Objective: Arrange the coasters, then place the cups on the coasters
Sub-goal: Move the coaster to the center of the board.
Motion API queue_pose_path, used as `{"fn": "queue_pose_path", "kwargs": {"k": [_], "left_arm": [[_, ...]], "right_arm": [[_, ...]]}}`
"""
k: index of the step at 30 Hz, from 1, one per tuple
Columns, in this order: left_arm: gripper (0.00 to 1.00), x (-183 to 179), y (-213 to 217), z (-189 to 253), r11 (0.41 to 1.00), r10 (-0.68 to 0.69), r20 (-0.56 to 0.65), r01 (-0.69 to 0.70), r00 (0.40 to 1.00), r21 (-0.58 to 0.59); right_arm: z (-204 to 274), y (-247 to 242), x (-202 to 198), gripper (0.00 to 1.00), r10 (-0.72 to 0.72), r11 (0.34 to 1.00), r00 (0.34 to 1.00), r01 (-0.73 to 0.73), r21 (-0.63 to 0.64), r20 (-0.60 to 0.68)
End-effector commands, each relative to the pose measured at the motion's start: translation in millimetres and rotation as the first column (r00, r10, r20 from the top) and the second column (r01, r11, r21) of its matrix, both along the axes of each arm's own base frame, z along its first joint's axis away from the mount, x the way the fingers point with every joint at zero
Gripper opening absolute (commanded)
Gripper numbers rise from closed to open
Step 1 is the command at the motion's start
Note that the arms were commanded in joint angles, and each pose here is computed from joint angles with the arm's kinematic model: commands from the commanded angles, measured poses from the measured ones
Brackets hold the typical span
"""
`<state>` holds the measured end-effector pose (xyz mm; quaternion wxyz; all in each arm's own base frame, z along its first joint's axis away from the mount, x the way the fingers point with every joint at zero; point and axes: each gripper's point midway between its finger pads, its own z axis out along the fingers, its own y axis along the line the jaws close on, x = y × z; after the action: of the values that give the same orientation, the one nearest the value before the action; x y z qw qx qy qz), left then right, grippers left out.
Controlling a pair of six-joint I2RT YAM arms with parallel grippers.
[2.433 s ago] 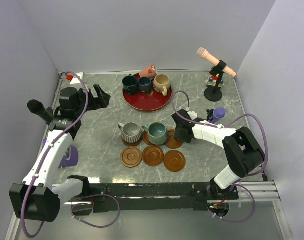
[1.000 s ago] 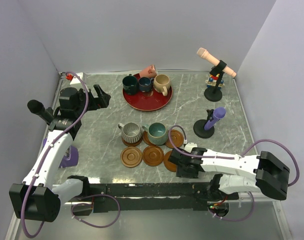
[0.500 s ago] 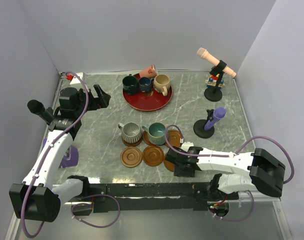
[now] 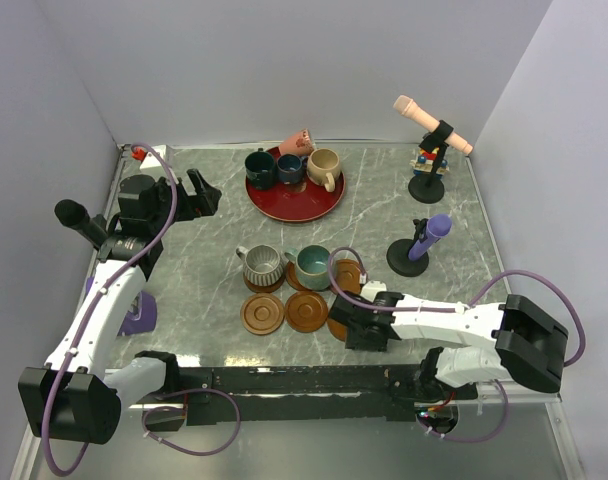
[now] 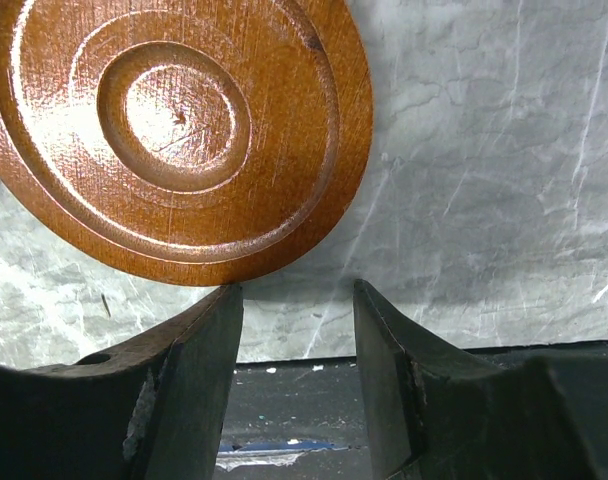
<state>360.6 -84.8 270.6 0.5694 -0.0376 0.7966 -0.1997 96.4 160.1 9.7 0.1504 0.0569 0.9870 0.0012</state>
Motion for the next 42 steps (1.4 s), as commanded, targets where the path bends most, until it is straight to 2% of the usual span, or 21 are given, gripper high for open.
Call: {"fn": "queue_pose_path", "kwargs": {"k": [1, 22, 26, 32, 37, 42], "left_arm": [[0.97, 1, -1, 14, 1.0, -0.008, 0.054, 0.008, 0.999, -0.001], [0.97, 1, -1, 14, 1.0, -0.008, 0.052, 0.008, 0.999, -0.001], [0.97, 2, -1, 13, 1.0, -0.007, 0.051, 0.007, 0.999, 0.0], [0.97, 2, -1, 14, 1.0, -0.007, 0.051, 0.007, 0.999, 0.0], [0.96, 1, -2, 13, 1.0, -0.012, 0.05, 0.012, 0.999, -0.003], [0.97, 0, -2, 15, 1.0, -0.016, 0.052, 0.016, 0.999, -0.007]], "right_arm": [[-4, -1, 25, 0.55, -0.052, 0.999, 0.993, 0.053, -0.007, 0.102], [-8, 2, 40, 0.55, -0.039, 0.999, 0.992, 0.042, -0.019, 0.119], [2, -1, 38, 0.59, -0.02, 0.999, 0.992, 0.023, -0.024, 0.125], [36, 0, 37, 0.72, 0.033, 0.999, 0.986, -0.038, 0.026, 0.162], [78, 12, 45, 0.74, 0.104, 0.991, 0.973, -0.12, 0.065, 0.207], [126, 28, 79, 0.72, 0.125, 0.987, 0.965, -0.146, 0.075, 0.23]]}}
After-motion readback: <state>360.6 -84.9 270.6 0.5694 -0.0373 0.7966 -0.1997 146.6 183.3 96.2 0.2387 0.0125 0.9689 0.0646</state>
